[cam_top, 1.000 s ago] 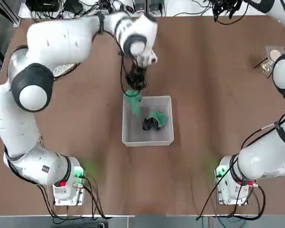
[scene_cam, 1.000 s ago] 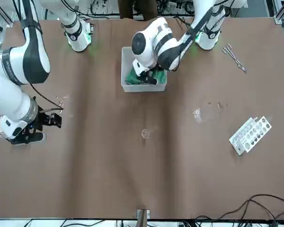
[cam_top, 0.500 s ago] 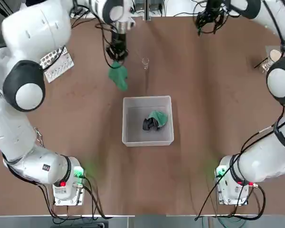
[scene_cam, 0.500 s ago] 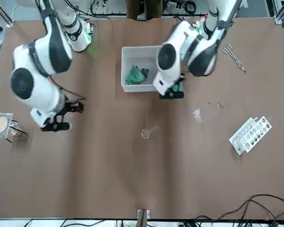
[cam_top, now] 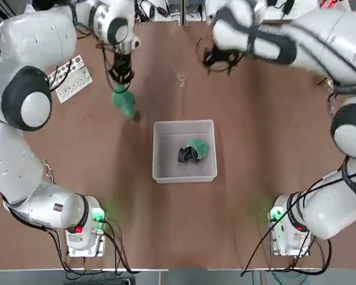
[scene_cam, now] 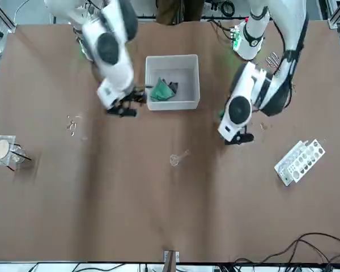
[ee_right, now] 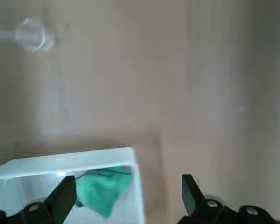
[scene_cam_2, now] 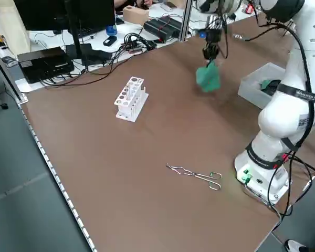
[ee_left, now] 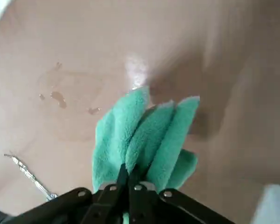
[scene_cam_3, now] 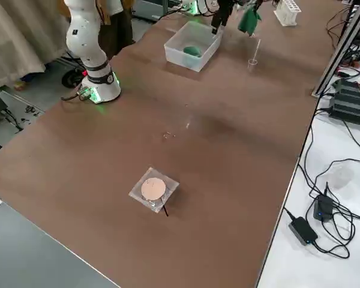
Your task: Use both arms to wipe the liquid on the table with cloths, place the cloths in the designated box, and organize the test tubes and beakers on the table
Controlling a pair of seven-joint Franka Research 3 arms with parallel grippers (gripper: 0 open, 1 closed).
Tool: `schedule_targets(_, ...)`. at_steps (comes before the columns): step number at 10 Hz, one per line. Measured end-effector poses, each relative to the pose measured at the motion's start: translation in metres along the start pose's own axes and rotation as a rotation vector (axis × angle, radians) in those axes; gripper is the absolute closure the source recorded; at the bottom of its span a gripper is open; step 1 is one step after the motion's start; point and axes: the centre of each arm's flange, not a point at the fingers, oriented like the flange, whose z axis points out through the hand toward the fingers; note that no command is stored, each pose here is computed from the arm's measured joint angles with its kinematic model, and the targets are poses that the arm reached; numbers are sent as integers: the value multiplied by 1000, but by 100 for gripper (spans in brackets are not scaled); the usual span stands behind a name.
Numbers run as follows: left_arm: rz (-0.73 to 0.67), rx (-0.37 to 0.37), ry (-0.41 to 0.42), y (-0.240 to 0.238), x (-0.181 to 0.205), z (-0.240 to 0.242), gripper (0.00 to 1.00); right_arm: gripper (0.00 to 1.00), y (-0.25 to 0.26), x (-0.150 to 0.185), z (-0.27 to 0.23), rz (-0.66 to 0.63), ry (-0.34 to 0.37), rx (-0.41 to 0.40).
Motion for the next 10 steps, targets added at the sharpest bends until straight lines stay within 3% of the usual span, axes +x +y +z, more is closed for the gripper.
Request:
schedule_targets(3,16,24,42,-40,22,80,98,0,-38,-100,73,31,54,35)
schedule_targets(5,31,58,27,-68,43,120,98,0,-50,-150,117,43,51,18)
schedule_targets(7,63,100,-10,-106,53,146,98,0,-57,-161,157,56,46,9)
schedule_targets(10,65,215,-80,-180,47,192,98,0,-66,-144,230,76,50,27)
